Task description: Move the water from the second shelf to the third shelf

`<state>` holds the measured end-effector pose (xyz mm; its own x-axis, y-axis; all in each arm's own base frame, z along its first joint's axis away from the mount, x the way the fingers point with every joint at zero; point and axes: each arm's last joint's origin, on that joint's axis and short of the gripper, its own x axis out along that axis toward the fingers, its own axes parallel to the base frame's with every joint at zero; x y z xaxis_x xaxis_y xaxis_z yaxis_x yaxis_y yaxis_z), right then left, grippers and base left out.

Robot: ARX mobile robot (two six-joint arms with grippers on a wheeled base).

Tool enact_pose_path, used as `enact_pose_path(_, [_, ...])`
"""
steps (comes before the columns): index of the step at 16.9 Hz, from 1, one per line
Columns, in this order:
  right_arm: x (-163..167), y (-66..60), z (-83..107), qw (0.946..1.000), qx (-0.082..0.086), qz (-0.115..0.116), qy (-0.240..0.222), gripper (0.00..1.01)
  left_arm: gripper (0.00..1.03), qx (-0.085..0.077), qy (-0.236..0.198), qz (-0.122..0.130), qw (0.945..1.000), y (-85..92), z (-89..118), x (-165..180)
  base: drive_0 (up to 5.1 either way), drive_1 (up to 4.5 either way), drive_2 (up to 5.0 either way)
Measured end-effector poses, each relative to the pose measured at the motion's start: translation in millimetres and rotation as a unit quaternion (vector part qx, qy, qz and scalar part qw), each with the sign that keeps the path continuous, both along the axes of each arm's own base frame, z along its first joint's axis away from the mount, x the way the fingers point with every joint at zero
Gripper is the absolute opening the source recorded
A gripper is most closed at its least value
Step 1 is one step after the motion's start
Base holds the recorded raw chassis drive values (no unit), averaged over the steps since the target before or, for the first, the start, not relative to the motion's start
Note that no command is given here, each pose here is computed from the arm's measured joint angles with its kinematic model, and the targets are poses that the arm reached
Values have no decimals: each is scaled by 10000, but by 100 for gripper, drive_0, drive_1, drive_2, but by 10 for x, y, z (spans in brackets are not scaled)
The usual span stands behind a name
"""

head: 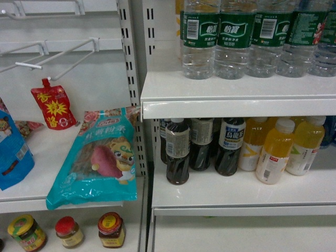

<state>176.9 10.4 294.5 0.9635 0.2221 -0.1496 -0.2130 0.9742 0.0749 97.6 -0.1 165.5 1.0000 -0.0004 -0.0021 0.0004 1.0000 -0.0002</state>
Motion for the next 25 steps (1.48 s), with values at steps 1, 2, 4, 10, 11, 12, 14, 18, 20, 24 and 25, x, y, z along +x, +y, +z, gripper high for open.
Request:
enact_pose_path(1, [170,13,33,9999,-77,-41,-82,43,98,0,0,0,10000,0,0,0,0,0,0])
enact_pose_path(2, [331,29,49,9998,-119,-85,-112,43,98,0,0,2,10000,0,0,0,0,0,0])
enact_pose_path(4, [658,83,47,9998,-150,-118,-53,43,98,0,0,0,10000,0,0,0,0,0,0])
enact_pose_path(10, [1413,357,1,9995,-217,-68,221,43,98,0,0,0,10000,0,0,0,0,0,0])
enact_pose_path(11, [1518,395,-7,9993,-221,-90,276,43,98,0,-2,2,10000,0,1,0,0,0,0])
enact_pose_path(12, [1615,428,-15,9991,-241,-160,307,43,98,0,2,0,10000,0,0,0,0,0,0])
enact_pose_path(14, [1780,495,-37,9988,-276,-219,337,43,98,0,0,2,10000,0,0,0,0,0,0])
enact_pose_path(18, [1984,590,-66,9984,-311,-253,402,43,98,0,0,0,10000,0,0,0,0,0,0])
enact_pose_path(20, [2029,598,-76,9982,-319,-273,426,43,98,0,0,0,10000,0,0,0,0,0,0])
enact_pose_path(24, [2232,627,-143,9962,-180,-508,689,43,98,0,0,0,10000,0,0,0,0,0,0])
enact_pose_path(25, [2281,635,-134,9962,-117,-543,677,43,98,0,0,0,10000,0,1,0,0,0,0])
